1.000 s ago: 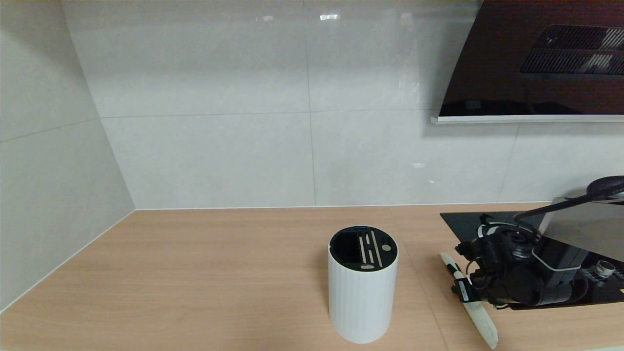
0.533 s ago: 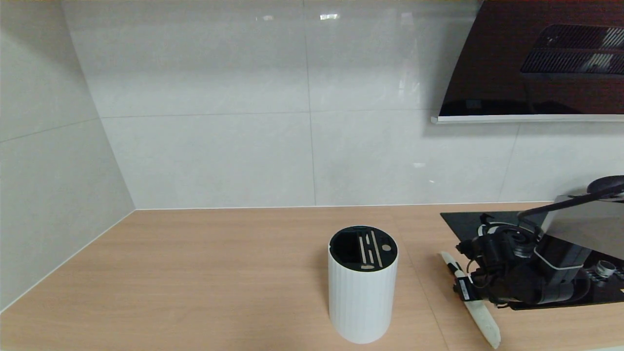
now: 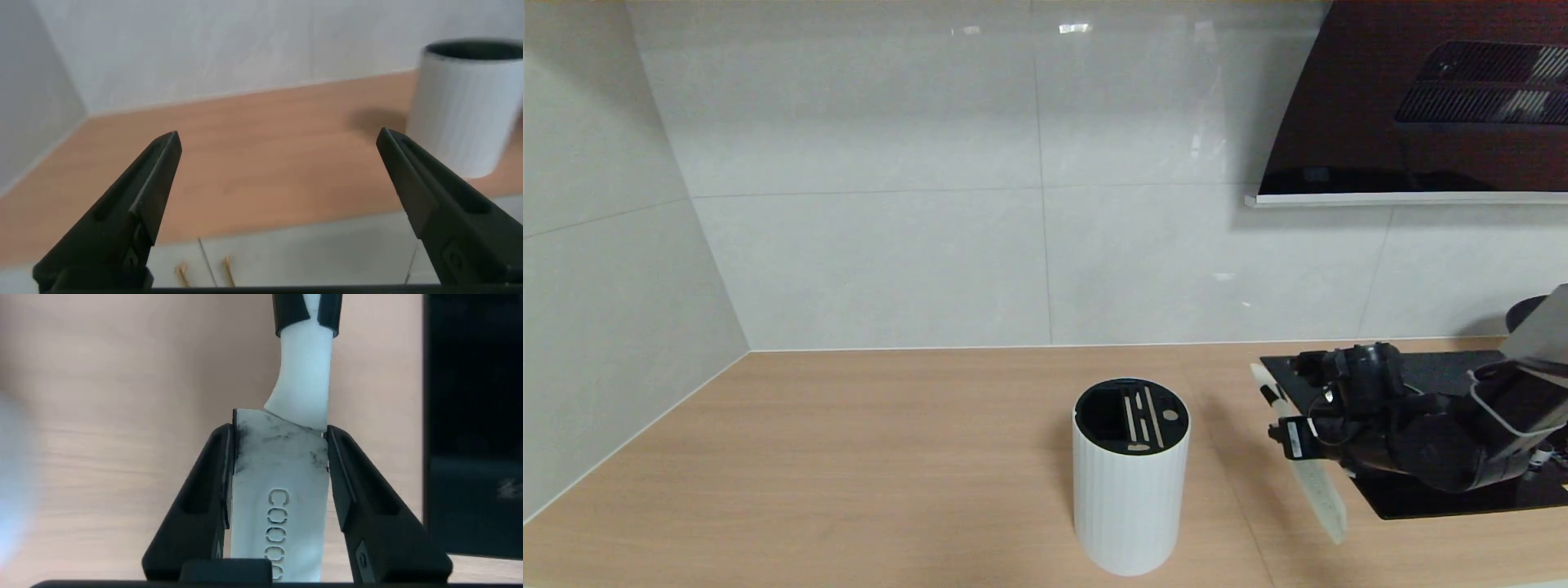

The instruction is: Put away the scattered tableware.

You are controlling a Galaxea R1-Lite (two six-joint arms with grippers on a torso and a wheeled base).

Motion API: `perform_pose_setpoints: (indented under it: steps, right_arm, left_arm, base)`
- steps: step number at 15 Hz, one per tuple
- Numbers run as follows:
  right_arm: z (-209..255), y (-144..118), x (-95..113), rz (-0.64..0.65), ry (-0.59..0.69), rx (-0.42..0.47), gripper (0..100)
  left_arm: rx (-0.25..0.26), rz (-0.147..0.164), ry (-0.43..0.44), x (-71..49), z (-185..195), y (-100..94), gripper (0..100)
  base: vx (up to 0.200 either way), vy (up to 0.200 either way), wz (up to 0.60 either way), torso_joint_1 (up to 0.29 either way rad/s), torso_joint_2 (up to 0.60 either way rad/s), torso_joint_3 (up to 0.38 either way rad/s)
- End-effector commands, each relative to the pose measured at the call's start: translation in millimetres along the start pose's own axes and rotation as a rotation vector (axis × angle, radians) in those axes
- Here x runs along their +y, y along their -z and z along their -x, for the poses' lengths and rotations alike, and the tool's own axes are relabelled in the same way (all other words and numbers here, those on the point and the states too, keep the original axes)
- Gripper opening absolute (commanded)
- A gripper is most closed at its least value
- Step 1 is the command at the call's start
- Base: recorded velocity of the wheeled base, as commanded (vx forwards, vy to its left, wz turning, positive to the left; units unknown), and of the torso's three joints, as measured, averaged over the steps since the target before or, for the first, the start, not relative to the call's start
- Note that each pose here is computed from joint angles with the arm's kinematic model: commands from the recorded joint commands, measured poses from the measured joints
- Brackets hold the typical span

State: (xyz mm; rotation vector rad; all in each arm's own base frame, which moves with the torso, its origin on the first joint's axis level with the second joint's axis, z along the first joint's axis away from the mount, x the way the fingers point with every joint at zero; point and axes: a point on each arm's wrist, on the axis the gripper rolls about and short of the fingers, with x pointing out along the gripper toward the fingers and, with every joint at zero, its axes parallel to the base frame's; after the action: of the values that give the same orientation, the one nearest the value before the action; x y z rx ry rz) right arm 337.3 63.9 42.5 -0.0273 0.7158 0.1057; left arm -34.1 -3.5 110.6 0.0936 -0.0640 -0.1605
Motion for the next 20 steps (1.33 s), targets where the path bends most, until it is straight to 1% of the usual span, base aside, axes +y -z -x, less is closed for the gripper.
perform_pose_setpoints:
  steps: [1,2,3,4,5,6,7,8,9,10,11,12,13,14,15,16,17,19,20]
  right_arm:
    - [57.0,-48.5,22.8,0.023,-0.068,-0.183,0]
    - [72.8,-66.8,30.4,0.032,-0.089,-0.225,0]
    - [88.6,-83.1,37.8,0.039,-0.112,-0.259,0]
    - [101.5,-94.9,46.6,0.051,-0.137,-0.284,0]
    - [111.7,-101.6,56.5,0.063,-0.166,-0.307,0]
    - [119.4,-105.0,67.2,0.077,-0.194,-0.33,0]
    - [122.5,-105.9,71.5,0.082,-0.206,-0.339,0]
    - [134.3,-104.9,88.9,0.091,-0.247,-0.359,0]
    - [144.5,-102.1,101.1,0.064,-0.285,-0.365,0]
    - [155.5,-98.3,112.0,0.049,-0.309,-0.371,0]
    - [163.8,-92.4,121.2,0.053,-0.332,-0.37,0]
    - [168.7,-89.4,128.3,0.064,-0.349,-0.371,0]
    - [174.8,-84.2,139.1,0.078,-0.366,-0.371,0]
    - [177.0,-81.8,143.0,0.078,-0.37,-0.37,0]
    - [179.7,-78.8,148.6,0.068,-0.363,-0.37,0]
    - [186.4,-73.5,159.1,0.058,-0.389,-0.366,0]
    - [191.3,-69.9,165.8,0.057,-0.418,-0.361,0]
    - [197.1,-63.0,171.0,0.063,-0.437,-0.353,0]
    - [201.6,-59.7,175.5,0.072,-0.458,-0.352,0]
  left_arm:
    - [0.055,0.019,0.169,5.3,-17.6,-66.3,100]
    - [0.093,0.035,0.252,9.4,-38.6,-93.8,100]
    - [0.129,0.053,0.313,14.1,-62.9,-116.8,100]
    - [0.158,0.072,0.352,19.0,-88.3,-135.7,100]
    - [0.187,0.106,0.385,22.4,-115.2,-150.9,100]
    - [0.208,0.156,0.444,20.6,-144.2,-162.1,100]
    - [0.218,0.178,0.468,18.6,-155.6,-164.2,100]
    - [0.235,0.268,0.566,2.1,-191.4,-164.5,100]
    - [0.264,0.323,0.62,-15.9,-210.9,-157.6,100]
    - [0.292,0.374,0.624,-29.9,-224.0,-147.7,100]
    - [0.309,0.441,0.637,-41.9,-234.4,-136.5,100]
    - [0.326,0.518,0.659,-50.9,-238.7,-128.3,100]
    - [0.336,0.622,0.687,-63.8,-249.1,-124.0,100]
    - [0.333,0.657,0.697,-68.4,-252.4,-123.8,100]
    - [0.322,0.723,0.71,-72.2,-256.5,-124.7,100]
    - [0.351,0.811,0.71,-74.6,-260.7,-122.9,100]
    - [0.372,0.834,0.703,-77.3,-266.4,-119.5,100]
    - [0.407,0.839,0.704,-85.9,-274.4,-109.0,100]
    - [0.409,0.838,0.706,-90.0,-277.5,-105.6,100]
  base:
    - [0.0,0.0,0.0,0.0,0.0,0.0]
    - [0.0,0.0,0.0,0.0,0.0,0.0]
    - [0.0,0.0,0.0,0.0,0.0,0.0]
    - [0.0,0.0,0.0,0.0,0.0,0.0]
    - [0.0,0.0,0.0,0.0,0.0,0.0]
    - [0.0,0.0,0.0,0.0,0.0,0.0]
    - [0.0,0.0,0.0,0.0,0.0,0.0]
    - [0.0,0.0,0.0,0.0,0.0,0.0]
    - [0.0,0.0,0.0,0.0,0.0,0.0]
    - [0.0,0.0,0.0,0.0,0.0,0.0]
    - [0.0,0.0,0.0,0.0,0.0,0.0]
    - [0.0,0.0,0.0,0.0,0.0,0.0]
    - [0.0,0.0,0.0,0.0,0.0,0.0]
    - [0.0,0.0,0.0,0.0,0.0,0.0]
    - [0.0,0.0,0.0,0.0,0.0,0.0]
    - [0.0,0.0,0.0,0.0,0.0,0.0]
    - [0.0,0.0,0.0,0.0,0.0,0.0]
    - [0.0,0.0,0.0,0.0,0.0,0.0]
    - [0.0,0.0,0.0,0.0,0.0,0.0]
